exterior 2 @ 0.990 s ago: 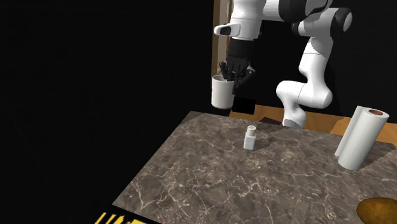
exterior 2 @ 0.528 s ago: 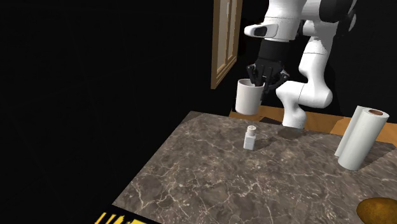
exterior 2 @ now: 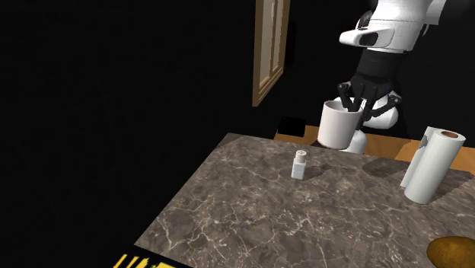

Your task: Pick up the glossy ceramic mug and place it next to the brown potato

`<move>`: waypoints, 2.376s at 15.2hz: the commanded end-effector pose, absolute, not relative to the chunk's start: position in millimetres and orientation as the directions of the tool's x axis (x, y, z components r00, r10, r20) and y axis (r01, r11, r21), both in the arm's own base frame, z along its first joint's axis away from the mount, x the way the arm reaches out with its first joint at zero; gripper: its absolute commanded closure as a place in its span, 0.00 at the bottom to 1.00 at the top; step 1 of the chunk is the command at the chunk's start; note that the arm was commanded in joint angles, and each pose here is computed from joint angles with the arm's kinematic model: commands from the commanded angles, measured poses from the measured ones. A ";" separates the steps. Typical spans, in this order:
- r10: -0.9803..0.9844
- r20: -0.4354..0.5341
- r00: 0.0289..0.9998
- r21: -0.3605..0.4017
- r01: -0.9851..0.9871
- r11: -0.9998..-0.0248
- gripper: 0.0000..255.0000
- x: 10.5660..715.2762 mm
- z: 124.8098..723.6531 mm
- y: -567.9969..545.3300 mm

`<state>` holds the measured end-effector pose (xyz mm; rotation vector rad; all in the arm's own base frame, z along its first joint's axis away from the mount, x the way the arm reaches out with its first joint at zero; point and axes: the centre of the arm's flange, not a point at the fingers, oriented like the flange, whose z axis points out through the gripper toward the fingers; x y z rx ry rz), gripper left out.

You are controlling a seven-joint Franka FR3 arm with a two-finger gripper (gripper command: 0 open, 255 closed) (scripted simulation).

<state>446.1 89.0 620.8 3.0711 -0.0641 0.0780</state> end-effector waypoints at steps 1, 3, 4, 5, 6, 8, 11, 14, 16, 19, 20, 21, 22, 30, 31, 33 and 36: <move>-0.041 0.052 0.998 0.067 -0.045 -0.997 1.00 440.9 620.7 115.6; -0.041 0.052 0.998 0.067 -0.045 -0.997 1.00 437.0 620.8 141.7; -0.041 0.052 0.998 0.067 -0.045 -0.997 1.00 435.0 620.8 154.7; -0.041 0.052 0.998 0.067 -0.045 -0.997 1.00 433.0 620.8 167.8; -0.041 0.052 0.998 0.067 -0.045 -0.997 1.00 431.0 620.9 180.8; -0.041 0.052 0.998 0.067 -0.045 -0.997 1.00 427.0 620.9 206.9; -0.041 0.052 0.998 0.067 -0.045 -0.997 1.00 421.0 621.1 246.1; -0.041 0.052 0.998 0.067 -0.045 -0.997 1.00 415.1 621.2 285.2; -0.041 0.052 0.998 0.067 -0.045 -0.997 1.00 411.1 621.2 311.3; -0.041 0.052 0.998 0.067 -0.045 -0.997 1.00 405.1 621.4 350.5; -0.041 0.052 0.998 0.067 -0.045 -0.997 1.00 403.2 621.4 363.5; -0.041 0.052 0.998 0.067 -0.045 -0.997 1.00 401.2 621.4 376.6; -0.041 0.052 0.998 0.067 -0.045 -0.997 1.00 399.2 621.5 389.6; -0.041 0.052 0.998 0.067 -0.045 -0.997 1.00 386.4 616.4 473.7; -0.041 0.052 0.998 0.067 -0.045 -0.997 1.00 386.3 611.1 473.7; -0.041 0.052 0.998 0.067 -0.045 -0.997 1.00 386.4 600.6 473.7; -0.041 0.052 0.998 0.067 -0.045 -0.997 1.00 386.4 584.7 473.7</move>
